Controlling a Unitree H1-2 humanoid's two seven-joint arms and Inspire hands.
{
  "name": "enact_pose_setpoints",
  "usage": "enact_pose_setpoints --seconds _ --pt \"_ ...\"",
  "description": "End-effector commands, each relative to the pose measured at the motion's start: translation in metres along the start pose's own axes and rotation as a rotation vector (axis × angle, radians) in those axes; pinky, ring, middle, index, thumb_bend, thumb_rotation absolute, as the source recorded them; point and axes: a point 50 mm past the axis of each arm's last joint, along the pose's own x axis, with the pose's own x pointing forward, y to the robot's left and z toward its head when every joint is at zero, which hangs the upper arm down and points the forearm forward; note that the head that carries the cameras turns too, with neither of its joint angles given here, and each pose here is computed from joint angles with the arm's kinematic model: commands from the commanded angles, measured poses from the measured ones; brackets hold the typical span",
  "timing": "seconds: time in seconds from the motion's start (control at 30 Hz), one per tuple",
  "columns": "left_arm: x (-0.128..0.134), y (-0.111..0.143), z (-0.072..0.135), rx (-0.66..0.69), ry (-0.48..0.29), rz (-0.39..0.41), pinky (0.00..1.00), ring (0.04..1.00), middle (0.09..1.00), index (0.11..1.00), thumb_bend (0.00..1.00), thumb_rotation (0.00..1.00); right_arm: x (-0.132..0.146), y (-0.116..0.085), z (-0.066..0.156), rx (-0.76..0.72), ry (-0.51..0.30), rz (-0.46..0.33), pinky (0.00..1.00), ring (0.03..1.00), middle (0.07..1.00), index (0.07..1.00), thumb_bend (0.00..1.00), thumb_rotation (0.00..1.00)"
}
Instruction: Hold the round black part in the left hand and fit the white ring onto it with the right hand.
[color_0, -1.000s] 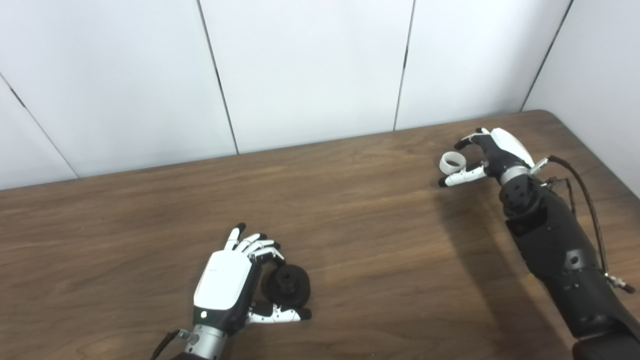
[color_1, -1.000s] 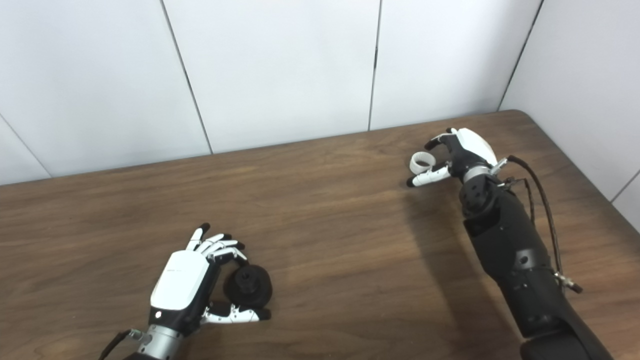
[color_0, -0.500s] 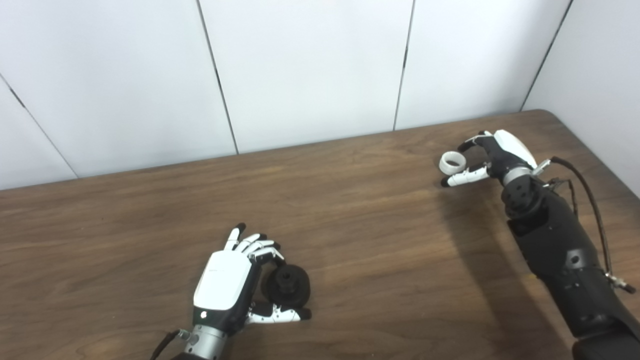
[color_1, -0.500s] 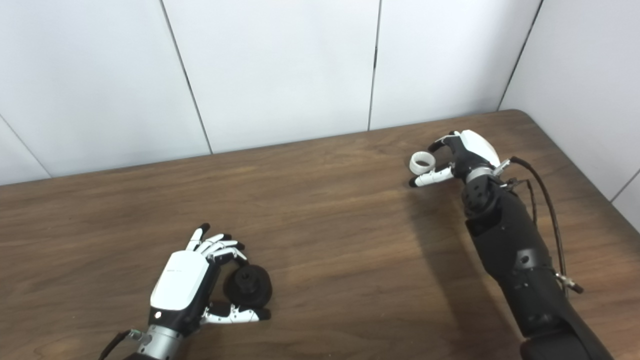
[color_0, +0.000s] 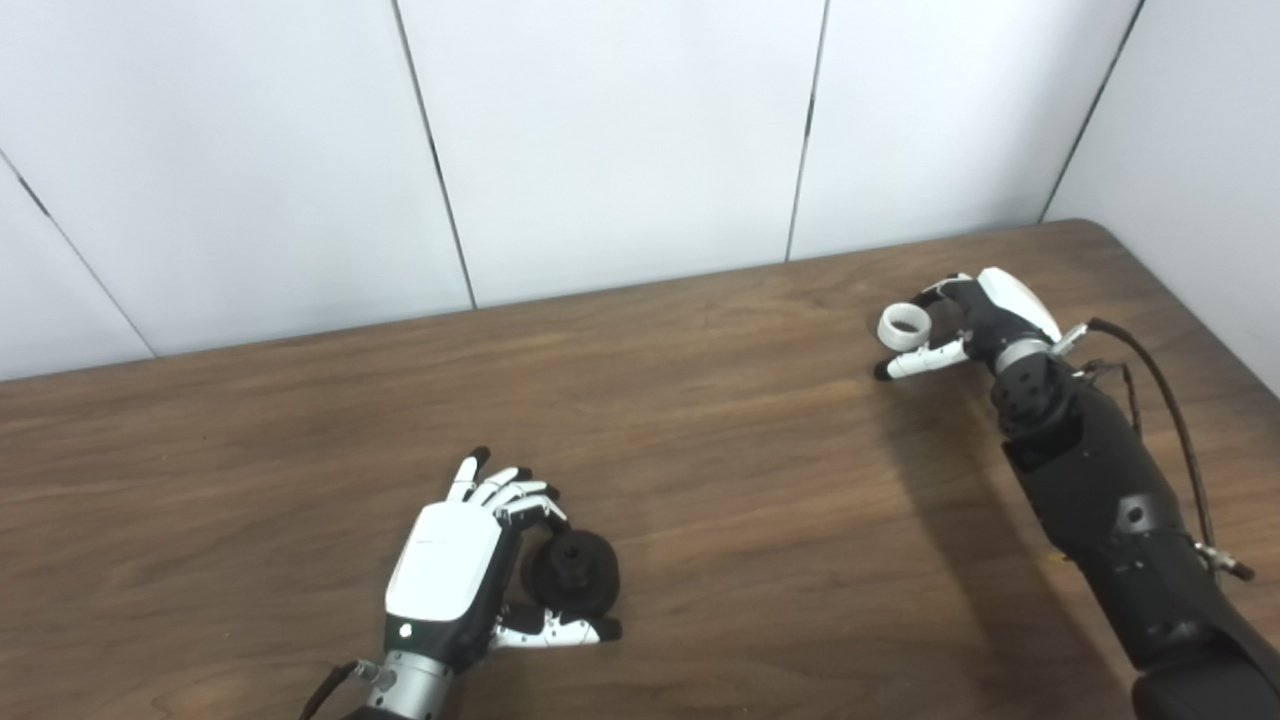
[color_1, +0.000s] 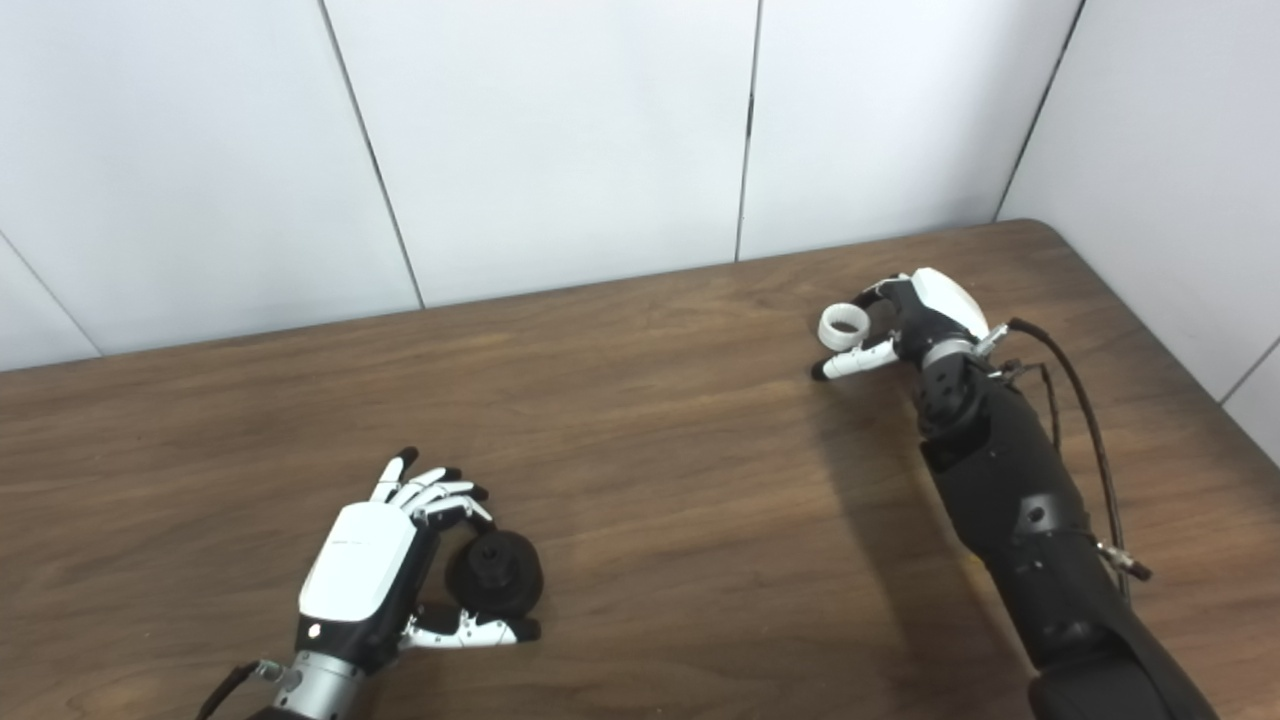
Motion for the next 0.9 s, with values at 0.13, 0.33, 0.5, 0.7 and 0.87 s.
enact_pose_setpoints --seconds 0.13,0.33,0.5,0.7,0.87 --pt "-0.046 -0.030 -0.017 0.013 0.083 -0.130 1.00 0.848 0.750 0.483 0.52 0.06 0.009 -0.019 0.024 0.018 -0.052 -0.072 1.00 1.000 0.940 0.703 0.81 0.22" --pt "-0.046 -0.030 -0.017 0.013 0.083 -0.131 1.00 0.848 0.750 0.483 0.53 0.06 0.009 -0.018 0.024 0.016 -0.052 -0.068 1.00 1.000 0.947 0.695 0.80 0.21" --pt "-0.045 -0.031 -0.016 0.011 0.080 -0.126 1.00 0.846 0.748 0.483 0.53 0.06 0.008 -0.021 0.022 0.004 -0.045 -0.072 1.00 0.997 0.940 0.671 0.76 0.18" --pt "-0.044 -0.030 -0.014 0.011 0.090 -0.135 1.00 0.853 0.752 0.483 0.53 0.06 0.006 -0.024 0.018 -0.010 -0.035 -0.074 1.00 0.997 0.932 0.660 0.74 0.18" --pt "-0.045 -0.029 -0.014 0.013 0.083 -0.126 1.00 0.847 0.747 0.483 0.53 0.06 0.006 -0.025 0.012 -0.009 -0.016 -0.082 1.00 0.994 0.929 0.672 0.76 0.19"
